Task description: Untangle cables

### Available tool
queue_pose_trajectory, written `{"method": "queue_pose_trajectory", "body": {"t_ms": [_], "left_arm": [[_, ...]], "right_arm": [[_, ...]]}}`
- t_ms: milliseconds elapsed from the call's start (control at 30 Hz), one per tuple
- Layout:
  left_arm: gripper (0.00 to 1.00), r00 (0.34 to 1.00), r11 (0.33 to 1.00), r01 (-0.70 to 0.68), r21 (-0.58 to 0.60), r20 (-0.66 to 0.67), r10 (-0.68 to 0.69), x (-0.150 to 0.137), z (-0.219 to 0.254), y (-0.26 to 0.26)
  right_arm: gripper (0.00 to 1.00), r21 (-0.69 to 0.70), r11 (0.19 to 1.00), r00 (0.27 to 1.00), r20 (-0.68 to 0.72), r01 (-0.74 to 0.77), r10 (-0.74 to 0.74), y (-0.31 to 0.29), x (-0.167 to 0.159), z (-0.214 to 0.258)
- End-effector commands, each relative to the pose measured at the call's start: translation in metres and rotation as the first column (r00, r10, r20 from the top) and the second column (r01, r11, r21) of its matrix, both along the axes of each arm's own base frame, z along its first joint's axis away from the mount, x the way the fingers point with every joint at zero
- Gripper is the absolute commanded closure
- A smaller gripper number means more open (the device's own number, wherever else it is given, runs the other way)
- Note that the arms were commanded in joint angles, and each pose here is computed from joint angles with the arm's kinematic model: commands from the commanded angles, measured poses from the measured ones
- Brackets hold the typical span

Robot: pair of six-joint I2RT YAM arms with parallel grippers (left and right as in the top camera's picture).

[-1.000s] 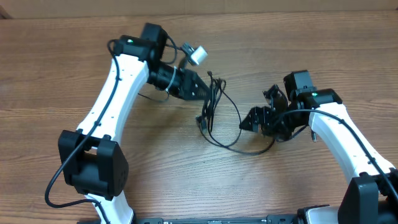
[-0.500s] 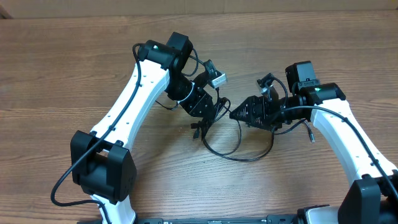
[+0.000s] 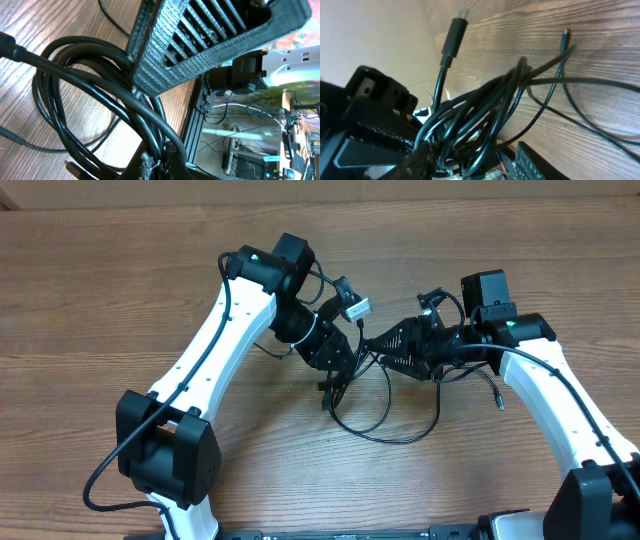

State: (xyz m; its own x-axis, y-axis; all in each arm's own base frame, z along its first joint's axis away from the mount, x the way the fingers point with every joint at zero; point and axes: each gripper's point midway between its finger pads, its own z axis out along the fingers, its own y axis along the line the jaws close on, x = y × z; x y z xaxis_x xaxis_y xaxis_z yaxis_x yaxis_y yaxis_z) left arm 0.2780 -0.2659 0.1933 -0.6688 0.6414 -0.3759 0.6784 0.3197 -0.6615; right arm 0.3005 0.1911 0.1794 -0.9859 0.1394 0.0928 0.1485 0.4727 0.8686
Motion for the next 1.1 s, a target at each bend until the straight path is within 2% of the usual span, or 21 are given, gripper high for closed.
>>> {"method": "queue_pose_trajectory", "body": {"t_ms": [0,300,500,567,633,700,867,1067], "left_arm": [[0.96,0.999,0.995,0.039,-0.088,0.015,-0.038,-0.008,0.017,-0.012],[0.96,0.999,0.995,0.048,-0.088,0.004,-0.048,-0.012,0.018,-0.013],[0.96,0.999,0.995,0.047,-0.085,0.000,-0.048,-0.013,0.018,-0.013],[0.86,0.999,0.996,0.048,-0.078,0.005,-0.047,-0.012,0.016,-0.012],[0.65,0.999,0.997,0.045,-0.059,0.026,-0.044,-0.008,0.013,-0.010],[0.55,0.998,0.999,0.030,-0.023,0.048,-0.029,-0.001,0.007,-0.003],[0.55,0.998,0.999,-0.044,0.008,0.038,0.044,0.014,0.004,0.014],[0.54,0.997,0.997,-0.069,-0.030,0.021,0.070,0.019,0.010,0.017]], "right_arm": [[0.60,0.022,0.999,0.998,-0.044,0.047,-0.046,0.001,0.008,0.009],[0.69,0.023,0.995,0.994,-0.056,0.094,-0.092,0.000,0.018,0.011],[0.96,0.037,0.993,0.993,-0.046,0.112,-0.110,0.001,0.025,0.015],[0.96,0.036,0.993,0.993,-0.049,0.111,-0.109,0.001,0.024,0.015],[0.96,0.033,0.994,0.993,-0.050,0.108,-0.106,0.001,0.023,0.014],[0.96,0.023,0.996,0.995,-0.033,0.091,-0.091,0.000,0.021,0.012],[0.96,-0.123,0.985,0.988,-0.085,0.121,-0.132,-0.014,0.011,-0.014],[0.96,-0.125,0.988,0.993,-0.061,0.094,-0.102,-0.014,0.008,-0.015]]}}
